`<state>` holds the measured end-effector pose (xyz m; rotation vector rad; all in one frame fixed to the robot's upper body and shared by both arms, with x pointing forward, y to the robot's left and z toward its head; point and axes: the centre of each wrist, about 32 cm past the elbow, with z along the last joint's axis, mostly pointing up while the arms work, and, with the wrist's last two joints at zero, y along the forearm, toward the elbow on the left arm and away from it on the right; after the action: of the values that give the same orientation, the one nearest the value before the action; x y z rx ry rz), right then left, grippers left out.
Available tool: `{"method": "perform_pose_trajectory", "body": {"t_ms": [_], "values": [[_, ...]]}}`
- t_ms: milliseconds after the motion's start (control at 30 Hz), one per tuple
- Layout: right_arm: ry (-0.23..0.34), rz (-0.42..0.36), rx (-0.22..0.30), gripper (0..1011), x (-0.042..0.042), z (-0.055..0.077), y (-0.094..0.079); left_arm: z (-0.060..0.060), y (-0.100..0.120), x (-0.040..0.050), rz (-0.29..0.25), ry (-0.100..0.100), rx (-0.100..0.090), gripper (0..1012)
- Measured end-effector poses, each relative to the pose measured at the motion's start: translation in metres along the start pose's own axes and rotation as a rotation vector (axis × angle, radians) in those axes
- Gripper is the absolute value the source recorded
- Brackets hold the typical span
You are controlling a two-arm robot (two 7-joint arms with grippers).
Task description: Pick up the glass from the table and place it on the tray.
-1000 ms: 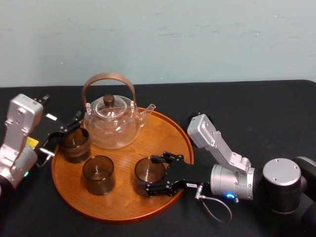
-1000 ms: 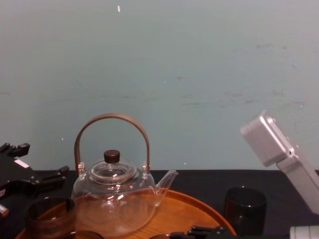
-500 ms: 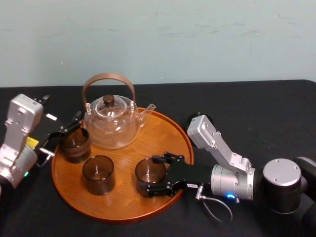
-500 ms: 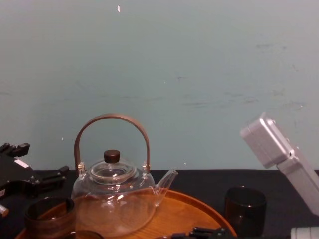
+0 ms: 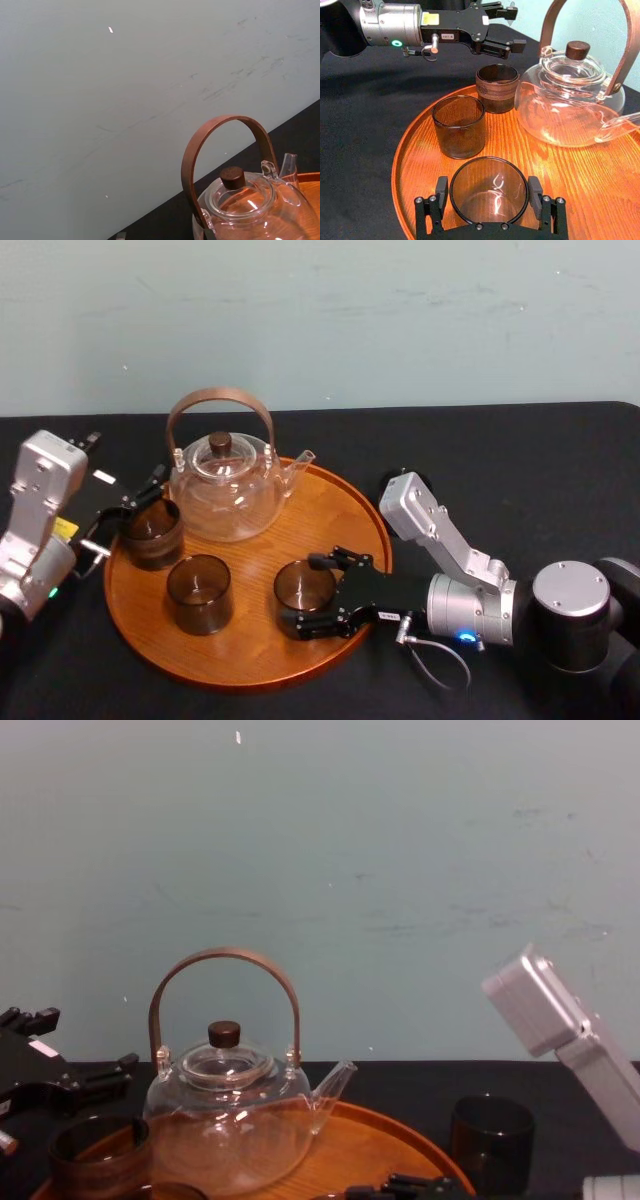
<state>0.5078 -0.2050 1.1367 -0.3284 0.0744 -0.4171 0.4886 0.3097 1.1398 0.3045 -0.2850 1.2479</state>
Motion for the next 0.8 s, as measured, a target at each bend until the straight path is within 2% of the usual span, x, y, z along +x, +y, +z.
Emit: {"method": "perform_pose_trajectory", "body": {"t_ms": [333,800], "values": [[0.003,0.004,0.009,1003,0.0005,0.001,-0.005,0.000,0.000,0.0000,0.000,0.000,0.000,1002],[-0.018,0.037,0.042,1003,-0.0004,0.001,-0.053,0.000,0.000,0.0000,0.000,0.000,0.000,1001]]}}
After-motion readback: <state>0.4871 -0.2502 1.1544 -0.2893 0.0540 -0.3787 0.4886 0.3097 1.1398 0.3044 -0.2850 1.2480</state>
